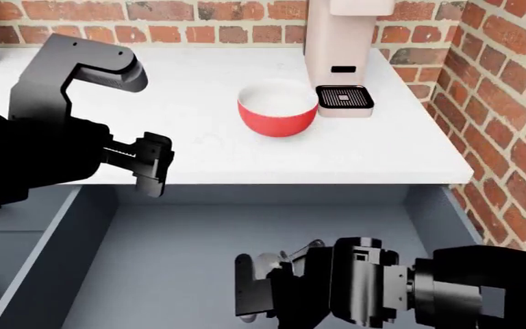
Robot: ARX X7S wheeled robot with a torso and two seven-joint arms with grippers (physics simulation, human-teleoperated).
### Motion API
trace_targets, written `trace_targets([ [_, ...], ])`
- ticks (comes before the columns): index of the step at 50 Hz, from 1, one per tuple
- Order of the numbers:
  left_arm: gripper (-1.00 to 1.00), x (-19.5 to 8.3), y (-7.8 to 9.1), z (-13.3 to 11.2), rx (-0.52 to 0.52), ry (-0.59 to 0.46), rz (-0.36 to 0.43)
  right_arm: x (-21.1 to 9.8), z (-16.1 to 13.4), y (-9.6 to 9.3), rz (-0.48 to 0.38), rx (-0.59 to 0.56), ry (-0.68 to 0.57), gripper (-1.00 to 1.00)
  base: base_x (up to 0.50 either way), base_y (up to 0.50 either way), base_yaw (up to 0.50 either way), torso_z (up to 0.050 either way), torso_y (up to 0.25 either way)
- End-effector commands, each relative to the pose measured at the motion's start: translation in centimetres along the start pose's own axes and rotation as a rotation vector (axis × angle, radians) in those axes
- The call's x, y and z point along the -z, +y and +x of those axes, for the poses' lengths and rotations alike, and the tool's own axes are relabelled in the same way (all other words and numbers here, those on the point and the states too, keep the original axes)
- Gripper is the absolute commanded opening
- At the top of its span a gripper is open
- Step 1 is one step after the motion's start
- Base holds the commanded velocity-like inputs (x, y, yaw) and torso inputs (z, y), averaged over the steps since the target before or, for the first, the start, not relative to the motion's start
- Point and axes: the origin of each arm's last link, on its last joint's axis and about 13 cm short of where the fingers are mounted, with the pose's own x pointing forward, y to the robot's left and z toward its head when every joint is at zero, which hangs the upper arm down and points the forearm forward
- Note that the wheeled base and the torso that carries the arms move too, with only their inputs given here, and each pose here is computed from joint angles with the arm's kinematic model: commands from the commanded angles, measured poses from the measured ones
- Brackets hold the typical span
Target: Place the bar in the bowl and close the drawer.
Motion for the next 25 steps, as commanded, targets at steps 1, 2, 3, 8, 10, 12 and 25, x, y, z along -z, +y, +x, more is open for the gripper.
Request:
trace_targets([
  [1,1.0,0.1,0.1,0.1,0.0,0.004,-0.001,0.6,0.4,-0.3,0.008,-0.003,0.024,1.0,0.0,0.0,0.0,0.0,0.0],
  [2,1.0,0.1,0.1,0.2,0.0,0.004,-0.002,0.7,0.4,-0.4,0.009,-0.002,0.025,1.0,0.0,0.0,0.0,0.0,0.0],
  [3,1.0,0.1,0.1,0.2,0.0,0.004,-0.002,0.8,0.3,-0.5,0.01,-0.001,0.028,1.0,0.0,0.0,0.0,0.0,0.0],
  [8,1.0,0.1,0.1,0.3,0.0,0.007,-0.002,1.3,0.2,-0.9,0.024,0.009,0.034,1.0,0.0,0.0,0.0,0.0,0.0],
  [10,1.0,0.1,0.1,0.3,0.001,0.007,-0.001,1.5,0.2,-0.9,0.028,0.011,0.037,1.0,0.0,0.0,0.0,0.0,0.0],
  [12,1.0,0.1,0.0,0.4,0.001,0.008,0.0,1.6,0.3,-1.0,0.03,0.011,0.039,1.0,0.0,0.0,0.0,0.0,0.0],
  [25,1.0,0.3,0.1,0.5,0.001,0.012,-0.003,1.6,0.6,-1.6,0.034,0.025,0.036,1.0,0.0,0.0,0.0,0.0,0.0],
])
